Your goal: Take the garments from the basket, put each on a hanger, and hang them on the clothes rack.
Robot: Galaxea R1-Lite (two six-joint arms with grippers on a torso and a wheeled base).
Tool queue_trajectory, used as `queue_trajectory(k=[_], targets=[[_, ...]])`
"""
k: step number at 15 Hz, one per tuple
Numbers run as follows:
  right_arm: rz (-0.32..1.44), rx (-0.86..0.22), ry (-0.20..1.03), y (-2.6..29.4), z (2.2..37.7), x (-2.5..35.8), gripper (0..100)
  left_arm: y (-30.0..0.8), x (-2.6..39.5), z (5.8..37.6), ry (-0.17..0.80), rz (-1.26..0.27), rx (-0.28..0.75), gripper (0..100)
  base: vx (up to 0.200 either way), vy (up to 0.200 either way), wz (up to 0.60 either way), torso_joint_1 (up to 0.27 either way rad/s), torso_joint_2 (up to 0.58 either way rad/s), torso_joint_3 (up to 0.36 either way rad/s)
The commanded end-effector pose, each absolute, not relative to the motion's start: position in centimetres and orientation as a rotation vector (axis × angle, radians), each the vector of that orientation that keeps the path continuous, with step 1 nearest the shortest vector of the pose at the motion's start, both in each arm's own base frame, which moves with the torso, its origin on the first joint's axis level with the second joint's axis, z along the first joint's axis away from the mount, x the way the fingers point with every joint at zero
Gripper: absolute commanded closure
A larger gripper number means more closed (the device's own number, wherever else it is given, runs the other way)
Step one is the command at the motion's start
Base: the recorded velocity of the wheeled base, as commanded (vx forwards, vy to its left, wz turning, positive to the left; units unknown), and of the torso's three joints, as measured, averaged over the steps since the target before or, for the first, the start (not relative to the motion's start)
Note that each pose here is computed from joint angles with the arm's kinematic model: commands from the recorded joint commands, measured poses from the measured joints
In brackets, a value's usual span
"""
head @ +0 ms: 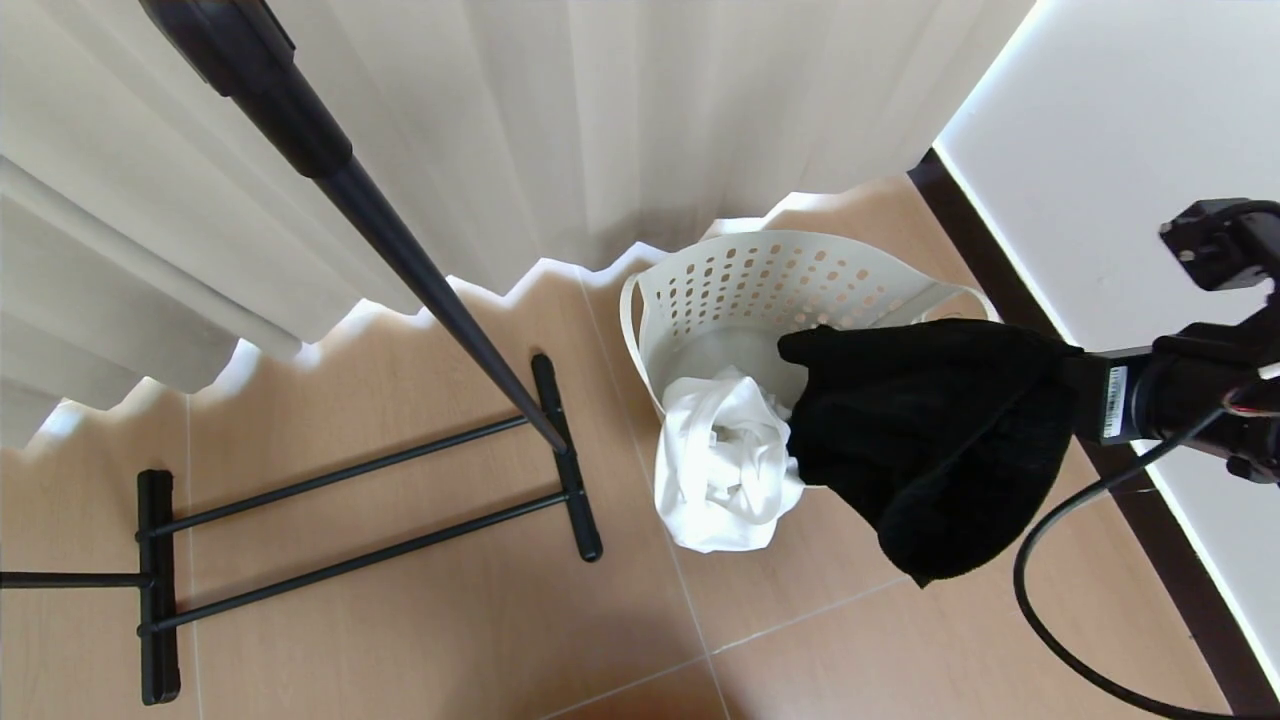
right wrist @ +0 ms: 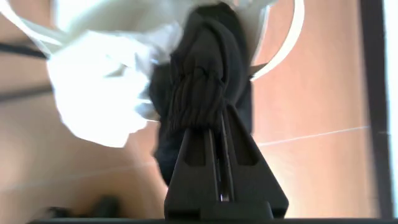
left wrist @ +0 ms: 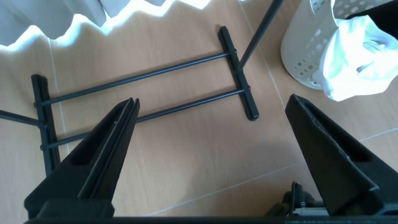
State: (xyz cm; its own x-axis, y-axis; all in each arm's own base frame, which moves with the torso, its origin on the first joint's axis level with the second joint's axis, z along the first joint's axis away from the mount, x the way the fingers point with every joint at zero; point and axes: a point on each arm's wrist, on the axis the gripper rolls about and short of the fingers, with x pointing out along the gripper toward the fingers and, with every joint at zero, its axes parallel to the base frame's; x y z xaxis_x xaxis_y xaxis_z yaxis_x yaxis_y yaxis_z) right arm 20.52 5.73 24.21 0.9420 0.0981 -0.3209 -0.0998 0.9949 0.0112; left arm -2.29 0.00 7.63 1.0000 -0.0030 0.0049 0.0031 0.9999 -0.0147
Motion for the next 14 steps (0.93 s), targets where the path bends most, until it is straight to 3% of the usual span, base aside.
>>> queue_trajectory(k=[1,5,14], targets=[[0.167,0.042,0.255,5.76,25.49,17.47,100,0.00,-2.29,7.62,-0.005,-0.003,-0.015,0,0.000,0.000,0.00,0.000,0.00,0.000],[0.174,0.039,0.267,5.87,25.20,17.58,100,0.00,-2.29,7.62,-0.005,-0.003,-0.015,0,0.000,0.000,0.00,0.000,0.00,0.058],[0.171,0.033,0.291,5.87,24.53,17.67,100,0.00,-2.29,7.62,-0.005,-0.003,-0.017,0,0.000,0.000,0.00,0.000,0.00,0.193]])
